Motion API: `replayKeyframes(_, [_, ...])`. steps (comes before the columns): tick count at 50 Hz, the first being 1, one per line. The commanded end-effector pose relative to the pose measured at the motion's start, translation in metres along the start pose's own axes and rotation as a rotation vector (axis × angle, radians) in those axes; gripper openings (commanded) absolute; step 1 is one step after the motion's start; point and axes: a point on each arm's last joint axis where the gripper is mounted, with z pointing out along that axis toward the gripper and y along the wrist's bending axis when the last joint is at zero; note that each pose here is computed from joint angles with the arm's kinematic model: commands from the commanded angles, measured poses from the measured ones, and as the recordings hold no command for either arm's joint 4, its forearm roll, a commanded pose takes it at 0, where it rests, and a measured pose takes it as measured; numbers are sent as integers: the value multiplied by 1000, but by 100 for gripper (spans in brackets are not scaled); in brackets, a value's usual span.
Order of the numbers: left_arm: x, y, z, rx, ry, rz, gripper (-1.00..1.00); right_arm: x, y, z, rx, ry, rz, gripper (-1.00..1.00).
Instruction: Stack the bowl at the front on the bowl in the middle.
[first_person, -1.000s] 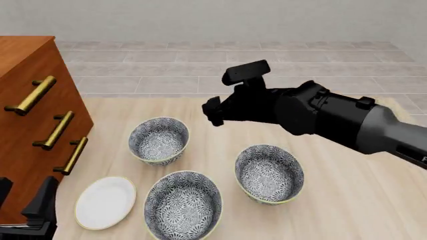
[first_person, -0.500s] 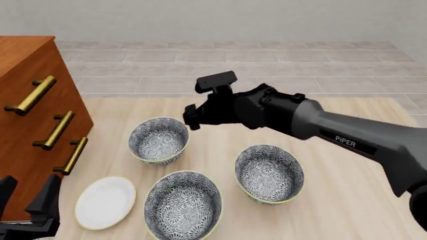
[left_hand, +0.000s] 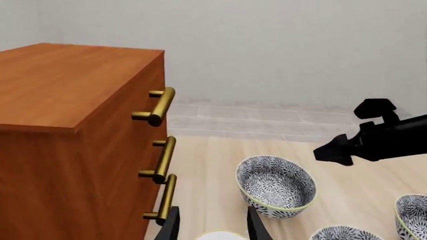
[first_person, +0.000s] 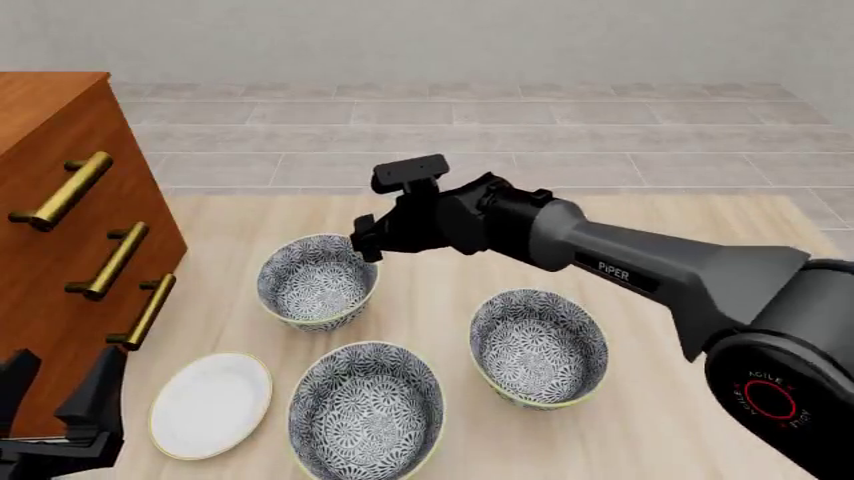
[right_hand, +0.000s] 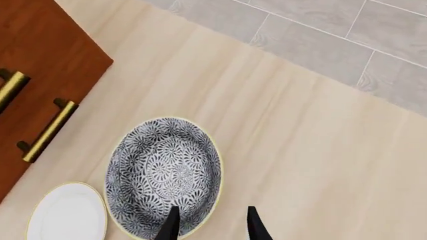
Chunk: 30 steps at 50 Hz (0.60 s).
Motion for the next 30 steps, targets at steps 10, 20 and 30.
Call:
replayKeyframes(10, [2,0,3,3,9,-11,100,6,-3,35,10,35,15,100])
replayKeyframes(20, [6,0,7,7,21,-20,100,13,0,50,6,48,24,100])
replayKeyframes(30, [7,-1,10,10,31,-25,100,23,1,64,6,65,22,100])
